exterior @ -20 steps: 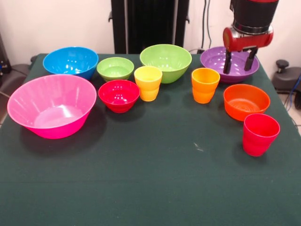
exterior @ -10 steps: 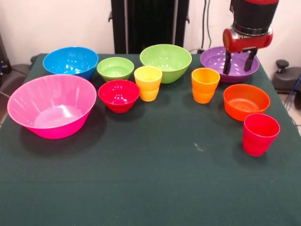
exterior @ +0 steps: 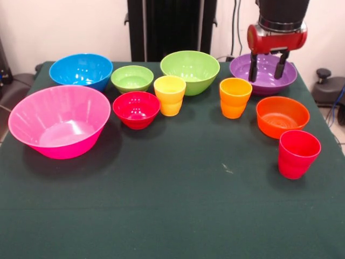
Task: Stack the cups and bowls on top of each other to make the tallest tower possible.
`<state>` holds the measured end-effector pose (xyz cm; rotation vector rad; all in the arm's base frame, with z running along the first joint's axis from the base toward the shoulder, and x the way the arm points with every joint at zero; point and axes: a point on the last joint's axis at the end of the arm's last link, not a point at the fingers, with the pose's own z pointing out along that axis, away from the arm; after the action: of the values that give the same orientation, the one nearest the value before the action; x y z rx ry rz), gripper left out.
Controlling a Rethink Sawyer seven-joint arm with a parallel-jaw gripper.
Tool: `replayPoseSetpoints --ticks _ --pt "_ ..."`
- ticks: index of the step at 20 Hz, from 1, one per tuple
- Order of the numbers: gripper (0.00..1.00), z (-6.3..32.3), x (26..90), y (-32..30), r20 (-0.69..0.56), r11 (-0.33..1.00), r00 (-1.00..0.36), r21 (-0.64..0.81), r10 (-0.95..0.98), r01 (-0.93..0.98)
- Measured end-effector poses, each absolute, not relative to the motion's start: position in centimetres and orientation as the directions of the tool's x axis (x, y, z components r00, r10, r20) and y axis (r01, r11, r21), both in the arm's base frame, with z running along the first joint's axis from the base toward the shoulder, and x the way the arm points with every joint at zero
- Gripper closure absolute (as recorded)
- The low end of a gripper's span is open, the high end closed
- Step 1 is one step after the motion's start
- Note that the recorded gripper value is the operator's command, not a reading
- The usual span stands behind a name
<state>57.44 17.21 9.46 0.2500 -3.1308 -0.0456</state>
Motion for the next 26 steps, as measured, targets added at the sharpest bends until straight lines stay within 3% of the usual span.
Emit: replayPoseSetpoints --ticks 15,26 --pt "0.0 11.7 58.5 16.6 -0.044 0.988 -0.988 0.028 -0.148 -0.149" --pt "0.0 10.4 58.6 9.4 -0.026 0.996 -0.996 0.023 -0.089 -0.09"
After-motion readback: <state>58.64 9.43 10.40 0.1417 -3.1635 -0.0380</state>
